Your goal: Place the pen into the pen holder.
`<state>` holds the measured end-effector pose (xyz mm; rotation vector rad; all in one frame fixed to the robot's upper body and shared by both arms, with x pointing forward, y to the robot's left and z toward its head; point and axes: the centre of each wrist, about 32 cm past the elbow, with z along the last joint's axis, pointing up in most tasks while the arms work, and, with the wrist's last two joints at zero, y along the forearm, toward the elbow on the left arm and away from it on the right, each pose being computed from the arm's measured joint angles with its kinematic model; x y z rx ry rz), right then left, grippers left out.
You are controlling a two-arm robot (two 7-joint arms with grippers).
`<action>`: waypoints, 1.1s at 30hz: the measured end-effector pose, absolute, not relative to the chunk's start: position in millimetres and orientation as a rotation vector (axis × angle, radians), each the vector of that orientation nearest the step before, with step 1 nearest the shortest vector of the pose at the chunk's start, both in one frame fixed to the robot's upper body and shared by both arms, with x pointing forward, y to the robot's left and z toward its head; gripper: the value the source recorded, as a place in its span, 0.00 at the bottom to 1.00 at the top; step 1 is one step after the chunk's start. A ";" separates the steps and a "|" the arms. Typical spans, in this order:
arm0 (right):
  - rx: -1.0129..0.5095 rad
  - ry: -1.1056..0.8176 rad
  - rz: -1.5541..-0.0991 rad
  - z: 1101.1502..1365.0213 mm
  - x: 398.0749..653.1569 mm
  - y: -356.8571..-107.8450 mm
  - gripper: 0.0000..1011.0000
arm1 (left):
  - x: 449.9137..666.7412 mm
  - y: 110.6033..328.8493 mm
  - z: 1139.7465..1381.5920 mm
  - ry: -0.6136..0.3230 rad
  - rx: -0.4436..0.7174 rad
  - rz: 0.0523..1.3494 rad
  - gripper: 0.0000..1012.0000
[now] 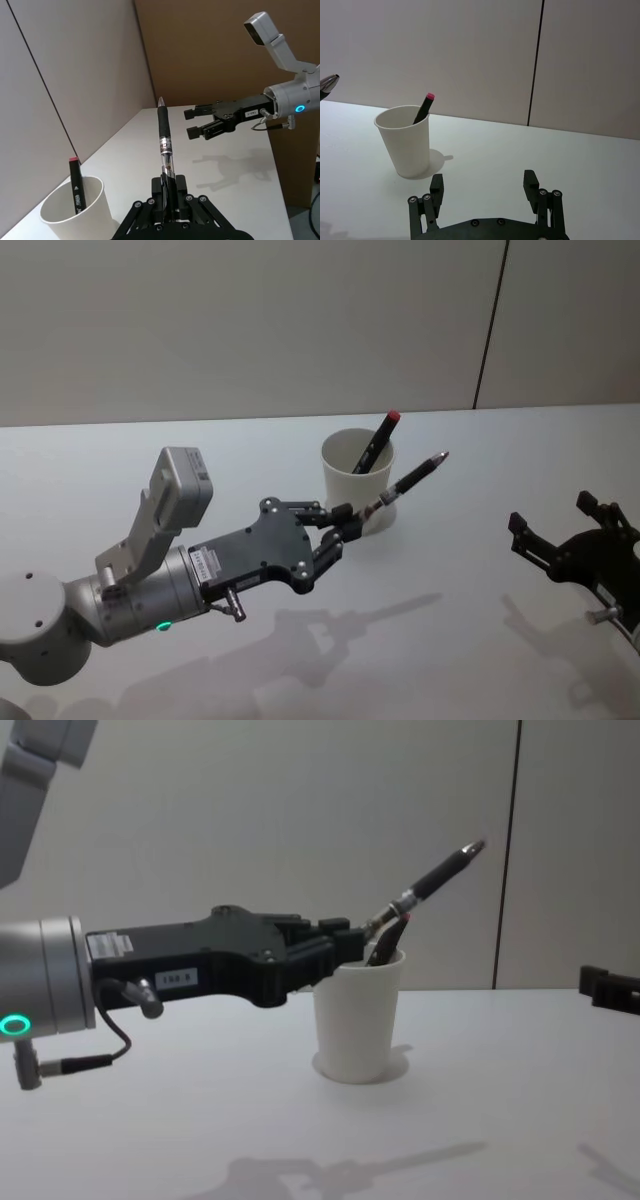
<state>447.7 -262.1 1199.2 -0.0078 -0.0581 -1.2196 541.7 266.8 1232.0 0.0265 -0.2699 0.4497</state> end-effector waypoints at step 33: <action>0.069 -0.040 -1.147 1196.0 445.8 -269.9 0.99 | 543.0 263.7 1230.5 -0.265 0.018 0.404 0.17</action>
